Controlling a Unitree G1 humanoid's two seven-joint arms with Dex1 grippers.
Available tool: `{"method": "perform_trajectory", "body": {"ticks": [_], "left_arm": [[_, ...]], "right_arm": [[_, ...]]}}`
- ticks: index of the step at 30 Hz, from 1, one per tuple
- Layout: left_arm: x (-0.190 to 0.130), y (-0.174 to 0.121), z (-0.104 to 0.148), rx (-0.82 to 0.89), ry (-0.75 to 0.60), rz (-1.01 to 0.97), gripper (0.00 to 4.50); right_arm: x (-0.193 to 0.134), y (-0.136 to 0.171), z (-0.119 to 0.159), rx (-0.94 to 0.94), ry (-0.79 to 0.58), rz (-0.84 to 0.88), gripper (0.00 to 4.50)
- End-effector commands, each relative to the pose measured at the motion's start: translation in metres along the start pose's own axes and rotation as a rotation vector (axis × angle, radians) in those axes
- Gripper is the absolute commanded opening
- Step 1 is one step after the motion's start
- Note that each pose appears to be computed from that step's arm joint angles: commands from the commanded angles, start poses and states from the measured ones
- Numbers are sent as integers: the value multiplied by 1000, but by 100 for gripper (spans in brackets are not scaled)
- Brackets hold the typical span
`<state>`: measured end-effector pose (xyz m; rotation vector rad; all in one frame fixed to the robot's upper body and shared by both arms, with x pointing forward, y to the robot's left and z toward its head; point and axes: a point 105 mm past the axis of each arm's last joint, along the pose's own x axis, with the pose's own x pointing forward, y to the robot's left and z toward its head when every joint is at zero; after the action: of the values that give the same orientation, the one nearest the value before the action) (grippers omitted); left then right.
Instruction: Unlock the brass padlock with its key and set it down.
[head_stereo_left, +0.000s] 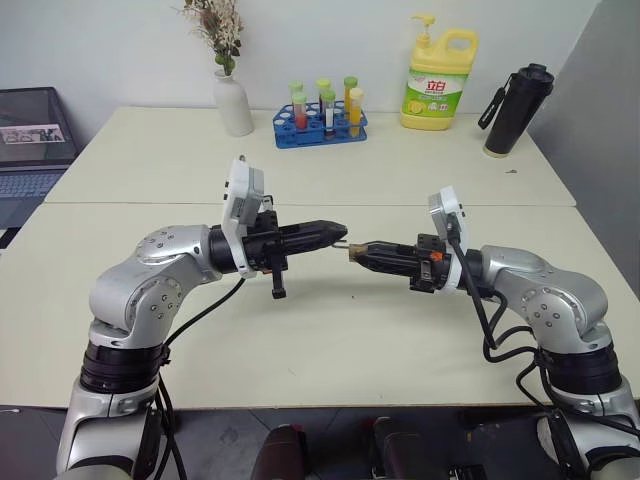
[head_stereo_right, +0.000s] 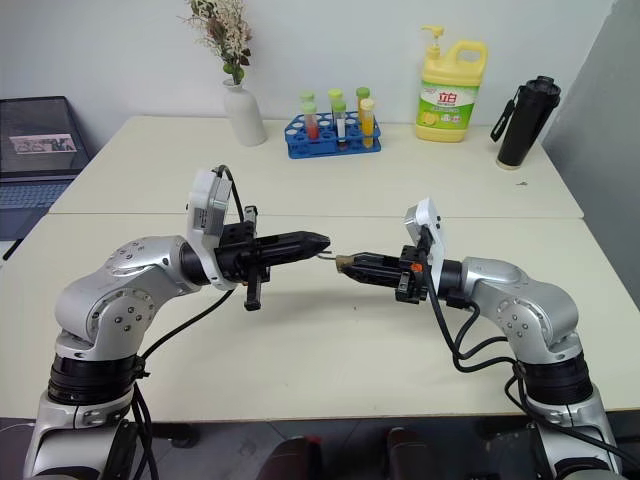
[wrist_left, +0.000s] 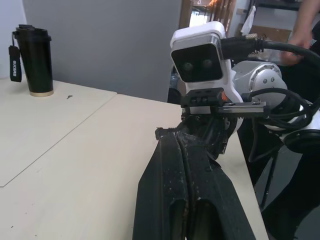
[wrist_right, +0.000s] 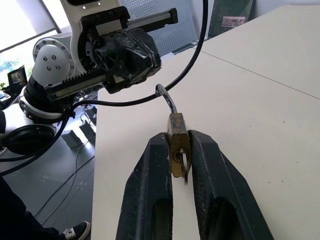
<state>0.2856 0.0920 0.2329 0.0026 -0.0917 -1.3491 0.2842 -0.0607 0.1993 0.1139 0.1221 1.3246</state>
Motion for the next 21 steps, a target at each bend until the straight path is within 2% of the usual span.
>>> {"method": "perform_trajectory", "body": {"ticks": [1,7,15,21], "left_arm": [[-8,-11,18,37,-21,-42,0],[-16,-26,2,-9,76,-101,0],[-8,-15,-13,36,109,-62,0],[-4,-3,-12,47,84,-24,0]], "right_arm": [[0,7,9,-43,-20,23,19],[0,8,9,-40,-21,28,19],[2,10,10,-41,-18,48,19],[2,12,10,-39,-17,55,19]]}}
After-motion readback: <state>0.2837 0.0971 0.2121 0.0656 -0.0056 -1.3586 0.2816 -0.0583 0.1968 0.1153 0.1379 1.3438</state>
